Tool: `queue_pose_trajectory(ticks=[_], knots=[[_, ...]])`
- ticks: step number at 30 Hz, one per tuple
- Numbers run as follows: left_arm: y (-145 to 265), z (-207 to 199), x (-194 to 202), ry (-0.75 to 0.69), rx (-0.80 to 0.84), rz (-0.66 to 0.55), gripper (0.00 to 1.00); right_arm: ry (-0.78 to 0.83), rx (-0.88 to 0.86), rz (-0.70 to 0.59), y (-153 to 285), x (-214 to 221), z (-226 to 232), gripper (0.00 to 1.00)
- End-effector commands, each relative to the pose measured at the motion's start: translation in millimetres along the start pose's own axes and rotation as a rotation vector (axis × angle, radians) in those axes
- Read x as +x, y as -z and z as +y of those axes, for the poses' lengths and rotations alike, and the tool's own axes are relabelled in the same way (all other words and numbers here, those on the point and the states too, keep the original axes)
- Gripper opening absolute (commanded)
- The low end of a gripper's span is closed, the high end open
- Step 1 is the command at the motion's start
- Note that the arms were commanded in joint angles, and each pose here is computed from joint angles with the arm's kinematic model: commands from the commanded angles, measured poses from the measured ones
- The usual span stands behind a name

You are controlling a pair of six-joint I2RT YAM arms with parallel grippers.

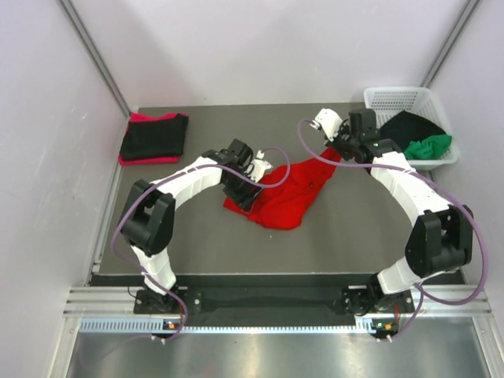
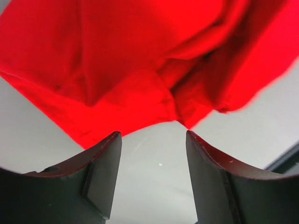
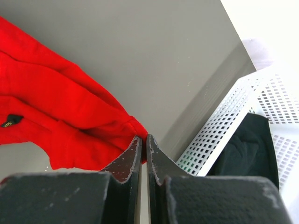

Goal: Fold and stack the t-shirts
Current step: Flatten the tshirt out

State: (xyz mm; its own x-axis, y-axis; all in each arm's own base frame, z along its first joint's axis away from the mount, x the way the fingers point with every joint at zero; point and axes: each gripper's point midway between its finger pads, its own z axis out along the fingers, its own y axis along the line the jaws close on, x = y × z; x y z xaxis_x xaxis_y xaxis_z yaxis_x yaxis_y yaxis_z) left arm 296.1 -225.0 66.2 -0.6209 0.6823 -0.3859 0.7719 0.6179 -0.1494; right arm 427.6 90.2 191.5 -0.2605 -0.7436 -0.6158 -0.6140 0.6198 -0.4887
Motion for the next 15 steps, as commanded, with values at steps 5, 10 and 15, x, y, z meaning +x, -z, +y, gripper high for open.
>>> queue_pose_trajectory(ticks=[5,10,15], knots=[[-15.2,17.8,-22.7,-0.046,-0.07,0.0,0.58,-0.03,0.031,-0.069,11.3,-12.3,-6.9,0.0],[-20.3,10.1,-28.0,-0.074,-0.071,0.014,0.59,-0.047,0.026,-0.063,11.7,-5.2,-3.0,0.0],[-24.8,1.5,-19.9,-0.105,-0.067,0.047,0.6,-0.055,0.017,-0.06,10.1,-0.6,-0.8,0.0]])
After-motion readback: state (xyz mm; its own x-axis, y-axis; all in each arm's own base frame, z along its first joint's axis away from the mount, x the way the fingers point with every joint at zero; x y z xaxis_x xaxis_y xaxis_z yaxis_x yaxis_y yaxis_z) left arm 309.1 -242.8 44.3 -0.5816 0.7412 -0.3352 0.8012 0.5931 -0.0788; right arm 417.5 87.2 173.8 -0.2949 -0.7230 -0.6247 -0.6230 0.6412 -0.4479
